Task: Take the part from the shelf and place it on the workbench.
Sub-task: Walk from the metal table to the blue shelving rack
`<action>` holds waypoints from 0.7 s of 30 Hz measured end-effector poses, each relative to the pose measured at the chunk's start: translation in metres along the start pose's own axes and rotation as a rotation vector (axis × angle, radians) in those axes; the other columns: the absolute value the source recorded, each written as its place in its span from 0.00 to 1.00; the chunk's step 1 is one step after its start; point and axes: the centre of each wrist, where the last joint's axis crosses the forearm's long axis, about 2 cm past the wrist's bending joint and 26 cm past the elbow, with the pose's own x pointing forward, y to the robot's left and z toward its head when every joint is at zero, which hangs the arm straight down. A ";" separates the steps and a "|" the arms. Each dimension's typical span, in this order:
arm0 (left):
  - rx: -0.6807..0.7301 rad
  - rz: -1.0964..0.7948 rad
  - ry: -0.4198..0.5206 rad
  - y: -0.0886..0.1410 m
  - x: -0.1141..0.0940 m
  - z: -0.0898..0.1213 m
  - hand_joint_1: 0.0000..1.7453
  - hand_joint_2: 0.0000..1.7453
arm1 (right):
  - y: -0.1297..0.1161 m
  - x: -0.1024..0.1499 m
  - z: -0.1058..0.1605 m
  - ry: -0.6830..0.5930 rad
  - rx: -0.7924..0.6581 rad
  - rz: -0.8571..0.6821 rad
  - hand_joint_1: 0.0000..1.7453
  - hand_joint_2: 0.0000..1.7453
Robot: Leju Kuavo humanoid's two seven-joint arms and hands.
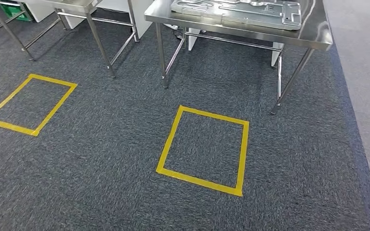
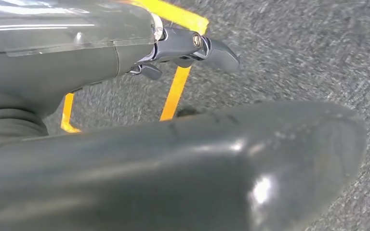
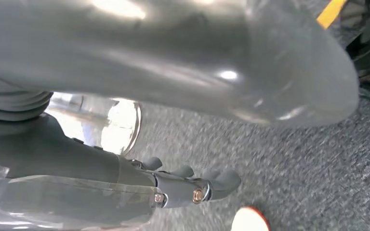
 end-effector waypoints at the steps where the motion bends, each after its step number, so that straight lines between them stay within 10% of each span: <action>1: 0.001 -0.004 0.006 0.000 0.000 0.000 0.00 0.00 | 0.001 0.000 0.000 -0.001 0.003 -0.005 0.00 0.00; 11: 0.045 -0.021 0.064 0.009 0.003 -0.001 0.00 0.00 | 0.006 0.015 0.001 -0.079 -0.026 -0.300 0.00 0.00; 21: 0.149 0.189 0.106 0.013 0.007 -0.002 0.00 0.00 | 0.014 0.015 0.001 -0.101 -0.065 -0.976 0.00 0.00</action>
